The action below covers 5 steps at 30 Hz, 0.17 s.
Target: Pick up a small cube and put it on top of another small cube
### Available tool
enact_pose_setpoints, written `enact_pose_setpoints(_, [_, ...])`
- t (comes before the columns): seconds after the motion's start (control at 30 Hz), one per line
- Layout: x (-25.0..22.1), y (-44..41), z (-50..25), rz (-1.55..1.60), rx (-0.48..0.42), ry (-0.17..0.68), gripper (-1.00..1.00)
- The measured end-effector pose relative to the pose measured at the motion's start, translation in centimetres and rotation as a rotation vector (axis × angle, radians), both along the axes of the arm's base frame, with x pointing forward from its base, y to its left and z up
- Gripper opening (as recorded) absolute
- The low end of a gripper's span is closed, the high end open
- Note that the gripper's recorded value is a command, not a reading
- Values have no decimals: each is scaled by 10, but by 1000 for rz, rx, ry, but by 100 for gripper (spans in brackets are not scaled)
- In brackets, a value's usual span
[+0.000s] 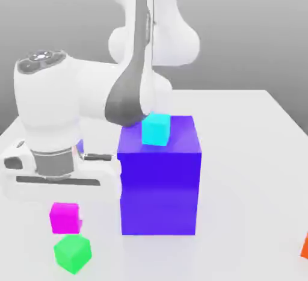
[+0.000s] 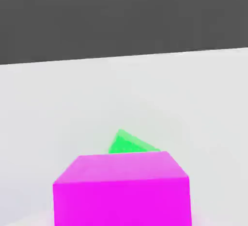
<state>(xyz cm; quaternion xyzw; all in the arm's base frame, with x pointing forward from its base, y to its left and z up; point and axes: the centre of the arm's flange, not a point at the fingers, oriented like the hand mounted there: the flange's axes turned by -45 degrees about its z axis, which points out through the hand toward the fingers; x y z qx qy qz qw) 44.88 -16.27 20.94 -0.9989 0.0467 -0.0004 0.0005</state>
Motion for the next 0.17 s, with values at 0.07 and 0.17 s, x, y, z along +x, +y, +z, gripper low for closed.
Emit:
enact_pose_setpoints(0.07, [-2,-1,-24,-4,0,1,100])
enact_pose_setpoints(0.17, [-2,-1,-24,-4,0,1,100])
